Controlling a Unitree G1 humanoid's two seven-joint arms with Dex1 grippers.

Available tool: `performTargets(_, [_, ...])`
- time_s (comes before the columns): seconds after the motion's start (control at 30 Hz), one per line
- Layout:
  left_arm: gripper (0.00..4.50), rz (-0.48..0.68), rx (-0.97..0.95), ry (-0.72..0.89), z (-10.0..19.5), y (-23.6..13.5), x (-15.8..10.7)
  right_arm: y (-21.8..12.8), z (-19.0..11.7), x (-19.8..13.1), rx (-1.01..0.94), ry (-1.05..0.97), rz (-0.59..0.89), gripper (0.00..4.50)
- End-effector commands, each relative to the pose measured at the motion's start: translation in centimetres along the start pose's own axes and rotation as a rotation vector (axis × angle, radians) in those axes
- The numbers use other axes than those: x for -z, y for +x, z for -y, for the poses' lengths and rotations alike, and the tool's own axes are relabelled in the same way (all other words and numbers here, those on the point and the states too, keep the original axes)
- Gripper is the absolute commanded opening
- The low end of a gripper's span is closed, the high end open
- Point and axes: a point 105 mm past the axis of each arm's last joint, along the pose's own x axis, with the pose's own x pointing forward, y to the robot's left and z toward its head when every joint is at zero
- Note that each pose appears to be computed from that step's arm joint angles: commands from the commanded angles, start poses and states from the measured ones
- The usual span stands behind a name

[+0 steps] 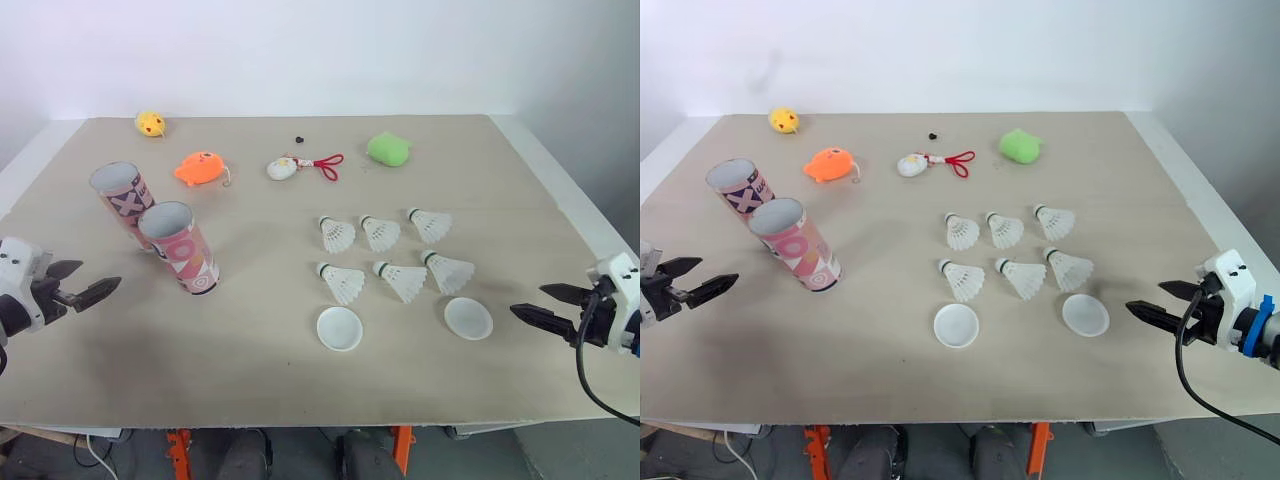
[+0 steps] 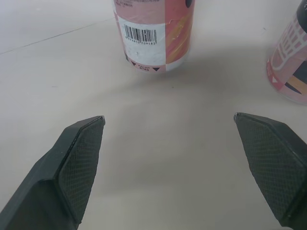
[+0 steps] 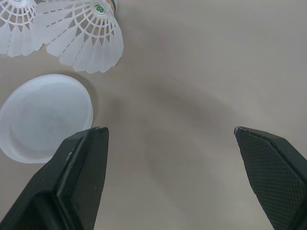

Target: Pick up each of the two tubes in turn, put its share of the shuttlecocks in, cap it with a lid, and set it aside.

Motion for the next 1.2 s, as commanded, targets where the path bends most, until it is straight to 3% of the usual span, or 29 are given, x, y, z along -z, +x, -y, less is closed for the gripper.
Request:
performTargets(0.03, [4.49, 0.030, -0.028, 0.024, -0.6, -0.2, -1.1, -0.8, 0.3, -1.6, 0.018, -0.043, 0.043, 4.50])
performTargets(0.83, [4.49, 0.093, -0.059, 0.006, -0.7, -0.6, -2.1, -0.6, -0.4, -2.3, -0.008, -0.063, 0.080, 4.50])
performTargets(1.03, [4.49, 0.193, -0.065, 0.014, 1.0, -2.7, -2.2, -0.3, -5.8, -8.2, -0.207, -0.193, 0.190, 4.50])
performTargets(1.2, [4.49, 0.247, -0.009, 0.005, 4.5, -3.1, -1.7, 0.1, -14.4, -14.0, -0.487, -0.309, 0.350, 4.50])
